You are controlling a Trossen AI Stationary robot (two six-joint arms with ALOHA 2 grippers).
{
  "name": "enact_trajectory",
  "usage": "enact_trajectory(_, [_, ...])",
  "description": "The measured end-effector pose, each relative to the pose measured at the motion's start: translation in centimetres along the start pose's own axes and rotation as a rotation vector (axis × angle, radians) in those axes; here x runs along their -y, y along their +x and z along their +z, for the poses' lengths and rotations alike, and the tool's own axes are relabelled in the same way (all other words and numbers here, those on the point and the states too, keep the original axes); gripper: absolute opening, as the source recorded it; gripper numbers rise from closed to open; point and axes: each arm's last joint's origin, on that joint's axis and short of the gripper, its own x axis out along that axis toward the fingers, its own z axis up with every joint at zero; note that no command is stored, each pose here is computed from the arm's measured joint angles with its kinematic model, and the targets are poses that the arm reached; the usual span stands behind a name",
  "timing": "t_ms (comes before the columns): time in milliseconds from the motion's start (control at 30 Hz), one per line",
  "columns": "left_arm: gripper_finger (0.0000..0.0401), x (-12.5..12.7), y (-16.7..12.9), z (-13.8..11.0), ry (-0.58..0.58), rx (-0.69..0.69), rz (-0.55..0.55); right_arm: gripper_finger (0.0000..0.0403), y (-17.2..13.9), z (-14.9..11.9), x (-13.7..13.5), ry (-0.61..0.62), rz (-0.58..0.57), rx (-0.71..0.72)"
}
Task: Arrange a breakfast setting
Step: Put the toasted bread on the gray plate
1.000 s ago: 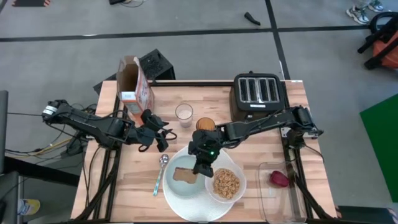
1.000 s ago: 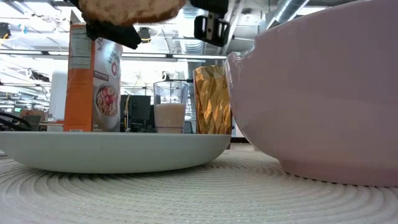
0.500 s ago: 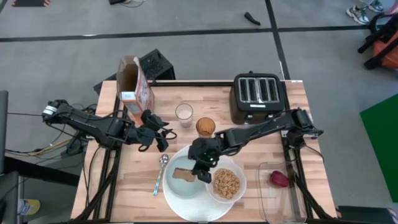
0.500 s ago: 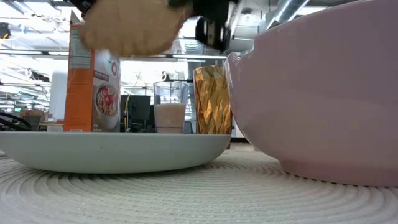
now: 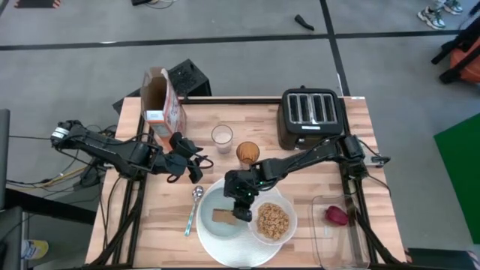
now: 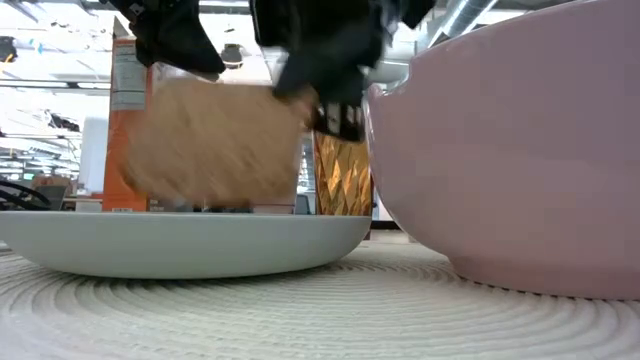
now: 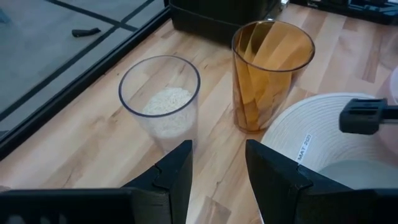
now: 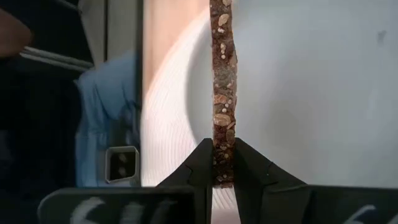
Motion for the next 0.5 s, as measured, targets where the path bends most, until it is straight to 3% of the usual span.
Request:
enact_trajectory(200, [0.0137,0.0,0.0,0.0,0.001,-0.001,0.000,0.0063,1.9,-0.4,1.1,0.035,0.020,-0.046])
enact_trajectory(500, [0.0137,0.0,0.0,0.0,0.002,-0.007,-0.008,0.0063,1.8,-0.3,1.5,0.051,0.019,-0.055])
